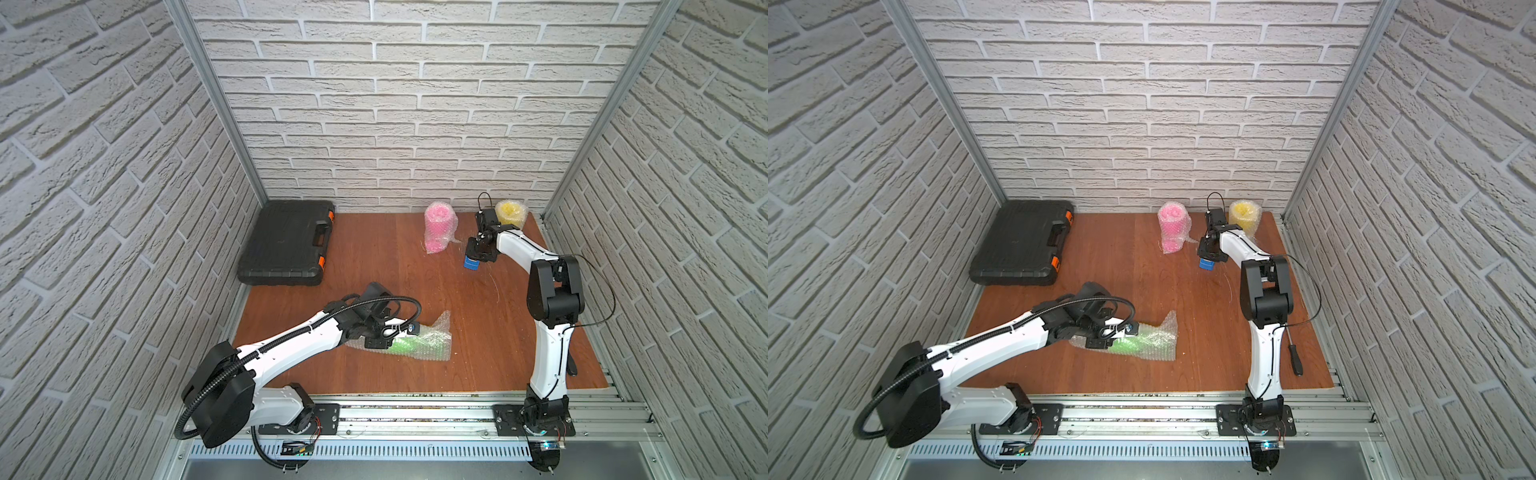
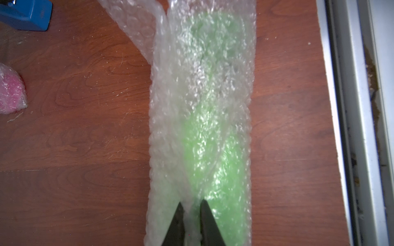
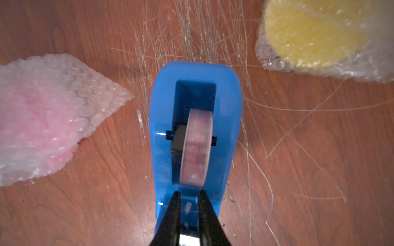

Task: Wrap wine glasses in bubble wrap
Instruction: Pull the tape from the tape cutter.

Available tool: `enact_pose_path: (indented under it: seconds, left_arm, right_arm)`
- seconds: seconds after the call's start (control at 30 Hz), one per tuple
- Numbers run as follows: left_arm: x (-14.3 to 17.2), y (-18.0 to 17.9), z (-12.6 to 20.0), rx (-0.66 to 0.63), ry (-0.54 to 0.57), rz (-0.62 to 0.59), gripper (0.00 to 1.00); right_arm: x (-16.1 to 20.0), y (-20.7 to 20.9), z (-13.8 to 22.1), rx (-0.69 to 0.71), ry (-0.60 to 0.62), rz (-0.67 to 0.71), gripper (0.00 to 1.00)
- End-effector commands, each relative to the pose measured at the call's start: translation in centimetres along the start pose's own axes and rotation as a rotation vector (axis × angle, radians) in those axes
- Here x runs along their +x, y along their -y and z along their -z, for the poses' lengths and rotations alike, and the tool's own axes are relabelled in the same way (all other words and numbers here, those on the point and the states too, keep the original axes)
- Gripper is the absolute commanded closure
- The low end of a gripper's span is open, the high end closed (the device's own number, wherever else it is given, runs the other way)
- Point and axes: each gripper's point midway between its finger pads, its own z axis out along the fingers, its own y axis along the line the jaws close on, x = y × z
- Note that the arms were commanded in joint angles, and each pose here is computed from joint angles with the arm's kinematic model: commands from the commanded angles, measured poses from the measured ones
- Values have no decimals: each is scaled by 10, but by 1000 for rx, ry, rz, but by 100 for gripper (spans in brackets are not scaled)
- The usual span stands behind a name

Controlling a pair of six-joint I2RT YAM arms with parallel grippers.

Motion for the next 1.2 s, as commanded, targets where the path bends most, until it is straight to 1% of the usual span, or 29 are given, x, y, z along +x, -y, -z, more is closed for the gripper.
enact_pose_path:
  seconds: [0.0, 0.07, 0.27, 0.37, 0.4, 0.43, 0.53, 0.7, 0.9, 1.0, 1.17]
  left_arm:
    - [17, 19, -6, 77, -72, 24, 85]
    - [17, 19, -6, 77, -72, 23, 85]
    - [17, 18, -6, 76, -71, 23, 85]
    - [18, 18, -5, 73, -75, 23, 85]
    - [18, 18, -5, 71, -76, 21, 85]
    - [18, 18, -4, 70, -76, 20, 85]
    - [18, 18, -3, 67, -74, 18, 85]
    - [18, 18, -2, 66, -74, 18, 85]
    - [19, 19, -2, 64, -75, 20, 85]
    - [18, 20, -3, 68, -72, 19, 85]
    - [18, 19, -3, 69, -74, 20, 85]
  right_arm:
    - [-3, -3, 8, 6, 11, -1, 93]
    - [-5, -3, 14, 3, 20, 1, 97]
    - [-13, -5, 53, -4, 58, 10, 97]
    - [-9, -6, 73, -11, 56, 14, 97]
    - [-2, -6, 73, -8, 39, 18, 97]
    - [-2, -7, 88, -22, 55, 20, 97]
    - [15, -8, 102, -34, 13, 29, 97]
    - [53, -7, 123, -52, -50, 42, 97]
    - [99, -7, 126, -68, -122, 66, 97]
    - [115, -10, 113, -70, -156, 83, 97]
    - [130, -15, 84, -50, -201, 110, 97]
